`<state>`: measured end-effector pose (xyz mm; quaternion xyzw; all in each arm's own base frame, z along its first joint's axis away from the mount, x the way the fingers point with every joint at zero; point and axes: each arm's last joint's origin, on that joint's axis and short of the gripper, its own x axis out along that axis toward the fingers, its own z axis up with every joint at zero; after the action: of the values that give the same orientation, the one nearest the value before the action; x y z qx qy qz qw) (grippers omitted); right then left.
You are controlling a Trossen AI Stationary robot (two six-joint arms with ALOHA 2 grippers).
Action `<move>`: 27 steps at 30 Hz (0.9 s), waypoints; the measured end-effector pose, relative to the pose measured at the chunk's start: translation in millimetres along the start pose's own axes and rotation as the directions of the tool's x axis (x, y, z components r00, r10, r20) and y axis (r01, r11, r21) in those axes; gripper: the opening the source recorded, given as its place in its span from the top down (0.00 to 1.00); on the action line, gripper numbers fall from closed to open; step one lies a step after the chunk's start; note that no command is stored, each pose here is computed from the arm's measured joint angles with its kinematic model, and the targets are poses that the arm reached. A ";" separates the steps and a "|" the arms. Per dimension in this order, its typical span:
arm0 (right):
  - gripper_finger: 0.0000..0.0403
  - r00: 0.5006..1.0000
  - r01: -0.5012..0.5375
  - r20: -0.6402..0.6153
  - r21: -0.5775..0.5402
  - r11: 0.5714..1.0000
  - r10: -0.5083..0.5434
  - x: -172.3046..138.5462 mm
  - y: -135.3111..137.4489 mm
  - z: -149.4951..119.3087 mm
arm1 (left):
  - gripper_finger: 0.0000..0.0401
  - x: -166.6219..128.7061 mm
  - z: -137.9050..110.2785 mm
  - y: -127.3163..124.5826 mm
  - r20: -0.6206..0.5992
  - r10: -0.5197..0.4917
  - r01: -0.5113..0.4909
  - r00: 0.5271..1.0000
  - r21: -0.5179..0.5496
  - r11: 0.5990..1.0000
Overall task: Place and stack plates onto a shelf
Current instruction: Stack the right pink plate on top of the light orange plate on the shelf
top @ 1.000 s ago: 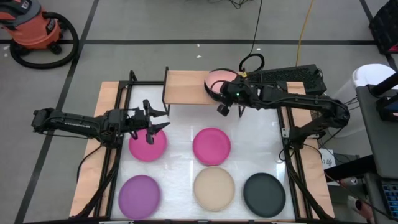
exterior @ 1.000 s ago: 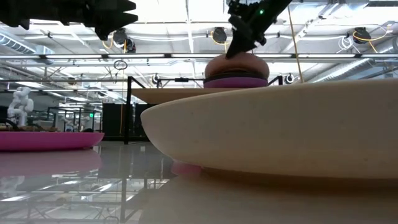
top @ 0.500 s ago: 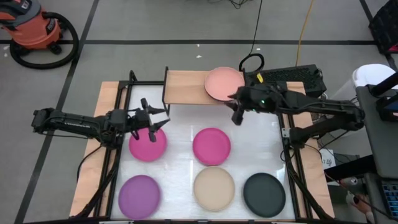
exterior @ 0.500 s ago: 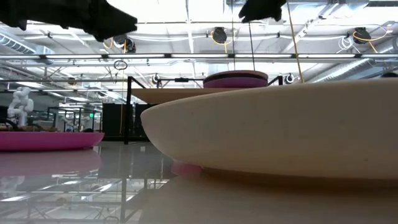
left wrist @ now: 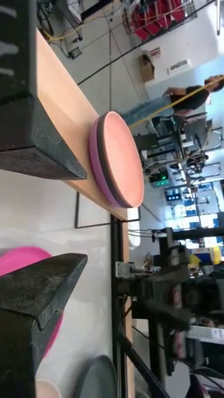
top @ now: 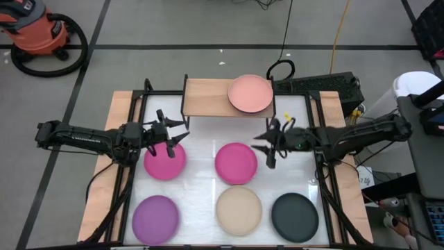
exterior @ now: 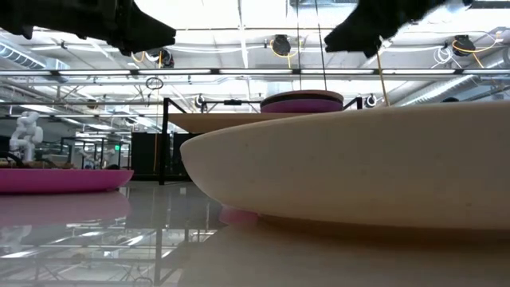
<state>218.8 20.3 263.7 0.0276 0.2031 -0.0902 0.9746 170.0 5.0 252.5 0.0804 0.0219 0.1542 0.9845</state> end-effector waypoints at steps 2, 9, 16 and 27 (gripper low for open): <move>0.65 0.998 -0.033 0.056 -0.004 0.999 0.033 3.3 4.3 -19.7 | 0.48 -0.1 0.2 0.0 0.001 0.000 0.000 1.000 -0.009 1.000; 0.65 0.951 -0.090 0.289 -0.089 0.992 0.113 2.1 9.6 -59.9 | 0.48 1.0 -2.2 -5.2 -0.039 -0.029 0.031 0.999 0.069 0.997; 0.65 0.834 -0.073 0.537 -0.127 0.989 0.130 -21.8 6.8 -44.2 | 0.48 15.3 6.6 -22.3 -0.147 -0.119 0.138 0.982 0.130 0.982; 0.65 0.769 -0.108 0.617 -0.133 0.985 0.167 -40.1 9.6 -35.7 | 0.48 72.8 -12.0 -82.1 -0.392 -0.337 0.464 0.856 0.295 0.836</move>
<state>170.5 39.6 247.2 -0.0328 -0.1304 -0.0135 0.9908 263.1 -48.0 225.8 0.2360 0.2293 -0.0542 0.9428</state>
